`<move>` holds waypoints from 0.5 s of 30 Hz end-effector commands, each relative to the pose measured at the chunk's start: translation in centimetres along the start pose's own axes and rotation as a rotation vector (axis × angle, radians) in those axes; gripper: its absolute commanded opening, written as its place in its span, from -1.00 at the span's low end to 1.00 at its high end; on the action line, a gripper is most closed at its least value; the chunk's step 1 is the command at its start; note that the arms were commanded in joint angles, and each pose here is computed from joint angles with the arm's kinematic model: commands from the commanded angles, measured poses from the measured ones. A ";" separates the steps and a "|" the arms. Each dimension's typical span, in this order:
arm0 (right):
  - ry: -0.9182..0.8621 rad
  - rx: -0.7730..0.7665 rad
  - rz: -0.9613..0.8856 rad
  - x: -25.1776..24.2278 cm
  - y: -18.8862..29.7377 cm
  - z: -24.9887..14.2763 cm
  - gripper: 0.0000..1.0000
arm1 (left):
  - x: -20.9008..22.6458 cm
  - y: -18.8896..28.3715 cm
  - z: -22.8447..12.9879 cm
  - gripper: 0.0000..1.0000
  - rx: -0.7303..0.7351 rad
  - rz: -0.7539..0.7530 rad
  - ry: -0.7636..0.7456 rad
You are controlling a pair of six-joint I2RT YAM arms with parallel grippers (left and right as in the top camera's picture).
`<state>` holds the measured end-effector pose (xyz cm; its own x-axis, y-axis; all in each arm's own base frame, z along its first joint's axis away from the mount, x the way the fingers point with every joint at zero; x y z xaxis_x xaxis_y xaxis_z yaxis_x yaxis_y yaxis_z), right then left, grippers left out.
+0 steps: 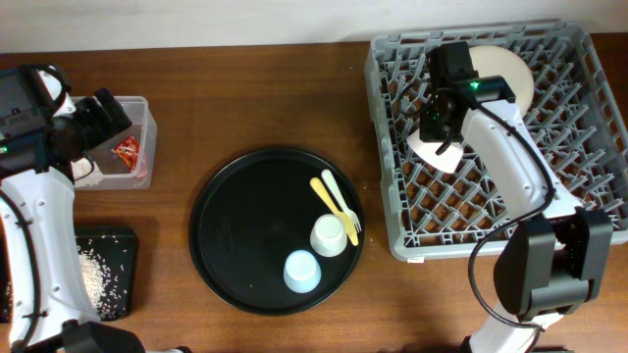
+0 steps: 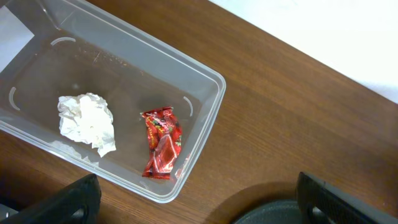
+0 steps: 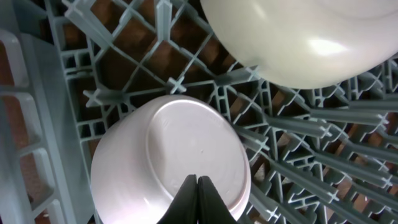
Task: Sort waste into correct bins and load items into the dishwasher rack
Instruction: 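Carry the pink bowl to the rack and set it down, then move the right gripper to the white cup and grasp it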
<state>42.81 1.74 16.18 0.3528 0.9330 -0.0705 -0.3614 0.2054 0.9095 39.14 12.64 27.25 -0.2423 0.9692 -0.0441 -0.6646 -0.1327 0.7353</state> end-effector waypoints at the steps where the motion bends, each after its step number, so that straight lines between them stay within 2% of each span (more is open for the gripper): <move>1: -0.013 0.013 -0.043 -0.5 -0.8 -0.3 -0.92 | 0.1 0.0 0.1 0.99 -0.004 -0.004 0.004; 4: -0.009 0.105 -0.049 -0.6 -1.5 -2.1 -0.92 | 0.1 0.0 0.1 0.99 -0.004 -0.004 0.004; 9: 0.085 0.269 0.097 1.0 -0.9 -5.0 -0.92 | 0.1 0.0 0.1 0.99 -0.004 -0.004 0.004; 15: 0.092 0.196 0.123 0.9 1.5 -3.5 -0.92 | 0.1 0.0 0.1 0.99 -0.004 -0.004 0.004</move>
<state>39.81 1.66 14.19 0.2872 0.9527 -0.0997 -0.1845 0.1572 0.9702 39.14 12.64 27.25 -0.2423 0.9692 -0.0441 -0.6646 -0.1327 0.7353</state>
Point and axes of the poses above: each gripper's point midway between its finger pads, its own y axis back along the fingers, its own x axis along the line the jaws close on, z = x × y, the point moved 3 cm from there along y, back along the fingers, and after that the axes turned 14 degrees about -y, right-handed, at the moved point
